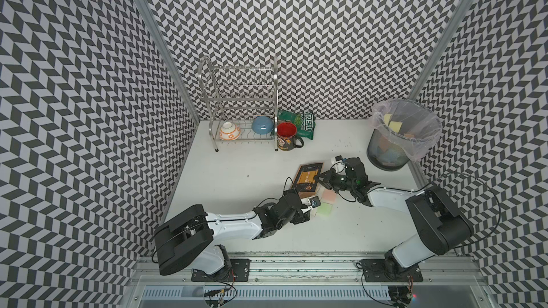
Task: Peel off the used sticky note
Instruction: Open the book at the center of the board.
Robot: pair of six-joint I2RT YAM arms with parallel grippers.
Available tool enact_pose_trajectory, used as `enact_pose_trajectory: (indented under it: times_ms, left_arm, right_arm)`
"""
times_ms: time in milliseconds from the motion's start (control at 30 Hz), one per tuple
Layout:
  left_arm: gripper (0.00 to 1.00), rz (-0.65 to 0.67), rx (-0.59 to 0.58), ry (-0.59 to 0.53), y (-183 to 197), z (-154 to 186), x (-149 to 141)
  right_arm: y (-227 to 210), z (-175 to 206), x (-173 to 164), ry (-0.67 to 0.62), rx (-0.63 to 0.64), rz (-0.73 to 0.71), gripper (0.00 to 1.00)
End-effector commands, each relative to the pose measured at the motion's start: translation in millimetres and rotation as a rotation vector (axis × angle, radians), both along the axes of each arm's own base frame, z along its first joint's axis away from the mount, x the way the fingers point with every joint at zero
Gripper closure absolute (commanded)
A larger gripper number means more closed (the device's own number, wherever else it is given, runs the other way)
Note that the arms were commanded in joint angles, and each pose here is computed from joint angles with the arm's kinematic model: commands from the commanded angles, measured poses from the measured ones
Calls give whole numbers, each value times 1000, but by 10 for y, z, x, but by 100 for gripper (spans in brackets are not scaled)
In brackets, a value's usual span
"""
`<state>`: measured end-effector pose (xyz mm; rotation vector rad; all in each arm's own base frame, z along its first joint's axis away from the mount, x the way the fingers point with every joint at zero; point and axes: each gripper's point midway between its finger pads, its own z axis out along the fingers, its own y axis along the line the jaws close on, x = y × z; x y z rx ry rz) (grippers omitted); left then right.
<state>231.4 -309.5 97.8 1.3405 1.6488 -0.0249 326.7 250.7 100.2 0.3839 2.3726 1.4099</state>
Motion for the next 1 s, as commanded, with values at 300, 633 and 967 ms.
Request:
enact_pose_trajectory:
  times_ms: [300,633,967]
  left_arm:
    - [85,-5,-60,-19,25,203,-33]
    - [100,6,-124,106,123,215,98]
    - [100,15,-244,282,312,339,330]
  right_arm:
    - [14,168,155,-70,-5,-16,87]
    - [-340,245,324,-104,-118,-68,34]
    - [-966,3,163,-92,-198,-107,29]
